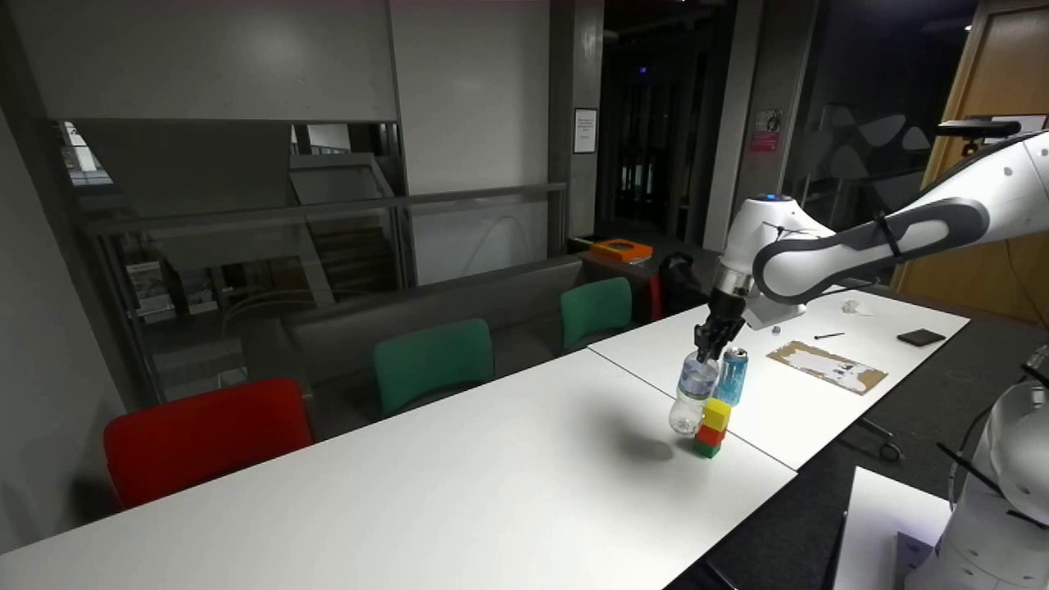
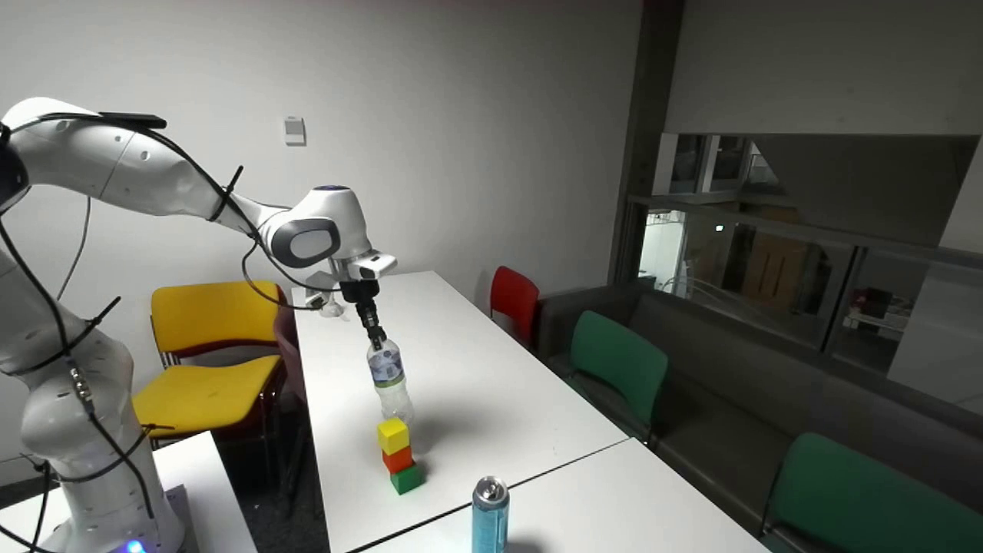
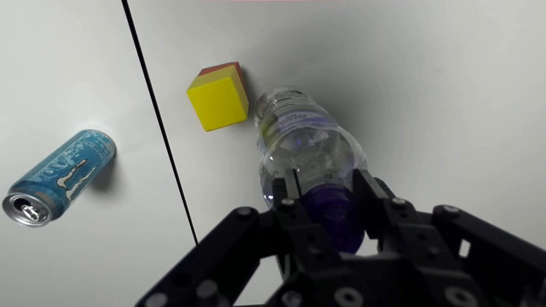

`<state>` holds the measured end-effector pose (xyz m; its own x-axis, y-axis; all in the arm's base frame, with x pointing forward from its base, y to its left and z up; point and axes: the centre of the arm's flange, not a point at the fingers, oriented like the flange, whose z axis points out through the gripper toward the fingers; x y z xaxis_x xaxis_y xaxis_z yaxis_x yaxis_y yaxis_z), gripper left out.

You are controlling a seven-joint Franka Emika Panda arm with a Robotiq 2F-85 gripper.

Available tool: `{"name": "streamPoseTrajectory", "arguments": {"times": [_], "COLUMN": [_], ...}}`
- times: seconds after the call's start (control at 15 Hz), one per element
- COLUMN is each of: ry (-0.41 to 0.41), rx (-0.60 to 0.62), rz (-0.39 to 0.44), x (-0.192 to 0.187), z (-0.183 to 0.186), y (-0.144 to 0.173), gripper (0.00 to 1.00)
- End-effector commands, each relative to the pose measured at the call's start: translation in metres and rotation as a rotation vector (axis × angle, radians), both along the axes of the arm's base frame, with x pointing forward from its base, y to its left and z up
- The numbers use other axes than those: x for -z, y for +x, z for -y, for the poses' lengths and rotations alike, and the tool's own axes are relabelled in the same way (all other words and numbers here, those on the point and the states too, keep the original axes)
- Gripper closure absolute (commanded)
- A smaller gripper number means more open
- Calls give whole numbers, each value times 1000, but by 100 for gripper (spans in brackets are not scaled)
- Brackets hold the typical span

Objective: Put the bottle on the built tower

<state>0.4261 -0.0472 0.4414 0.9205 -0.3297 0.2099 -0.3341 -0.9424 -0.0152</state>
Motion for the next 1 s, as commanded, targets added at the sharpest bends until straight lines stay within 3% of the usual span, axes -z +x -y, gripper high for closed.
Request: {"name": "streamPoseTrajectory", "arguments": {"times": [0.0, 0.53, 0.93], "ry": [-17, -13, -24], "rx": [28, 10, 85], "rz": [97, 212, 251], "x": [-21, -59, -82], "z": [8, 12, 21], "y": [-39, -55, -94], "gripper": [88, 88, 88]}}
